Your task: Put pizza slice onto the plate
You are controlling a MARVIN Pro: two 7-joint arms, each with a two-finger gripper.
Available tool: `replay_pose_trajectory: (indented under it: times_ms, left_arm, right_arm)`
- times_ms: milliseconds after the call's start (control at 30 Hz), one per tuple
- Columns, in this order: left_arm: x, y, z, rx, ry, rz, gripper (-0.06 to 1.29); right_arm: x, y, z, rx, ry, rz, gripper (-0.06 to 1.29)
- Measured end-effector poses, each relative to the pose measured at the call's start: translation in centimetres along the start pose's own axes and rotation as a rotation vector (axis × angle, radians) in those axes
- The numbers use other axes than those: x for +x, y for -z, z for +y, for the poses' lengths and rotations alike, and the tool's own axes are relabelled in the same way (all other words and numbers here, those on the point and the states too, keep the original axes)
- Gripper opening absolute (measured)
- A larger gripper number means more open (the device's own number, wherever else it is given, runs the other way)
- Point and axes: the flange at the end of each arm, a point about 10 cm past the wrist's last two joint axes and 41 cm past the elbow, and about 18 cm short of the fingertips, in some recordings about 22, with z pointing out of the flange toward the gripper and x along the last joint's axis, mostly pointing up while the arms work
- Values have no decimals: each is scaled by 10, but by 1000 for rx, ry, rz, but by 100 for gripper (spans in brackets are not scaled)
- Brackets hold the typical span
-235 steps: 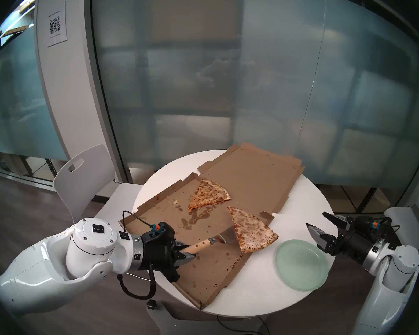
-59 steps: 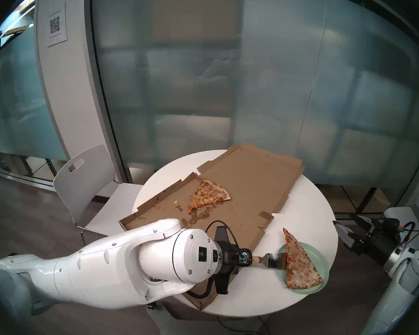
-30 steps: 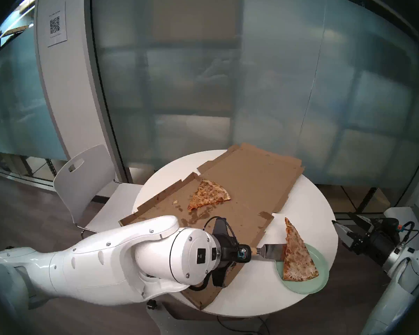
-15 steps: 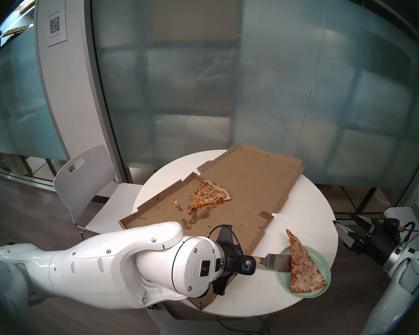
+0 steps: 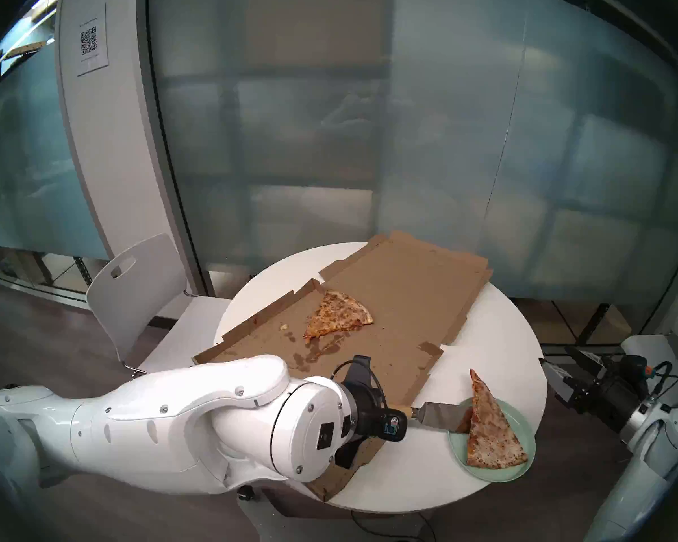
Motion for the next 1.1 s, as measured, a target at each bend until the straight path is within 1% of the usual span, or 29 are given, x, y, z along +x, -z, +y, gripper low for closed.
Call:
replay_pose_trajectory:
  times_ms: [433, 867, 1100]
  left_arm:
    - [-7, 5, -1, 8, -51, -44, 28]
    - [-15, 4, 4, -8, -95, -93, 28]
    - [-17, 5, -1, 9, -106, -107, 27]
  right_arm:
    - [-1, -3, -3, 11, -2, 2, 124]
    - [0, -4, -4, 17, 3, 4, 124]
    - [1, -4, -3, 17, 5, 3, 124]
